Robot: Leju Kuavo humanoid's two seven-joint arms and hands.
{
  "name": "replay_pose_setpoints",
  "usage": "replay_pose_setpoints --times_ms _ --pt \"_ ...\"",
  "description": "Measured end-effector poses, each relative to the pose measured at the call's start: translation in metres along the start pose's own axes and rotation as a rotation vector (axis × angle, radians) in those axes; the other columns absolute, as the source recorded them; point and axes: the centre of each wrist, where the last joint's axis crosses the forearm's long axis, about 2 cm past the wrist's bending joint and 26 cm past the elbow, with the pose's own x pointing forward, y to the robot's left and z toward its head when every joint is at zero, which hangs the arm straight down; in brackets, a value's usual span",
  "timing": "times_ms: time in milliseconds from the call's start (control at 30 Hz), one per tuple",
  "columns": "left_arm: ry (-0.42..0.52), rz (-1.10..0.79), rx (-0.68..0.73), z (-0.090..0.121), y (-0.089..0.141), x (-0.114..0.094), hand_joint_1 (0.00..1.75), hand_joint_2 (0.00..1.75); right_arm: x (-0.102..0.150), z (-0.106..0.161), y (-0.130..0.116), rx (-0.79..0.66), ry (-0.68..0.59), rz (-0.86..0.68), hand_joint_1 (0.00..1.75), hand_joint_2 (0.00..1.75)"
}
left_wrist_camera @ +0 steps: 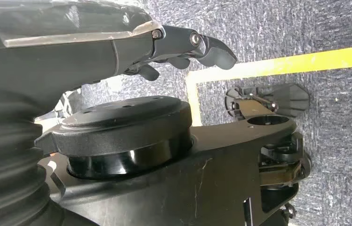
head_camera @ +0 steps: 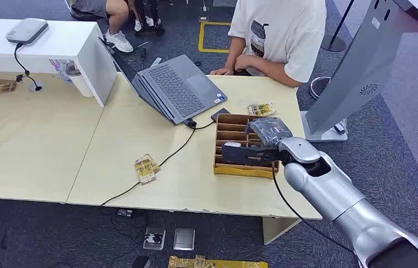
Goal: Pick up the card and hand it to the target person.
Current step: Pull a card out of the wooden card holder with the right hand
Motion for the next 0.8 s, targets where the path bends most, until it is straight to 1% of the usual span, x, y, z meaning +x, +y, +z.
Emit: replay_pose_setpoints --times_ms 167,567,800 --pt "0.0 -0.001 0.0 0.0 0.0 0.0 0.0 1.75 -0.0001 0.0 0.0001 -0.001 0.005 -0.001 0.79 1.75" --pt "0.0 -0.001 0.0 0.0 0.0 0.0001 0.0 1.75 -0.0006 -0.0003 0.0007 -0.003 0.008 -0.002 0.89 1.75" --pt "0.0 -0.001 0.0 0.0 0.0 0.0001 0.0 1.75 -0.0007 -0.0002 0.0006 -0.007 0.01 -0.002 0.87 1.75"
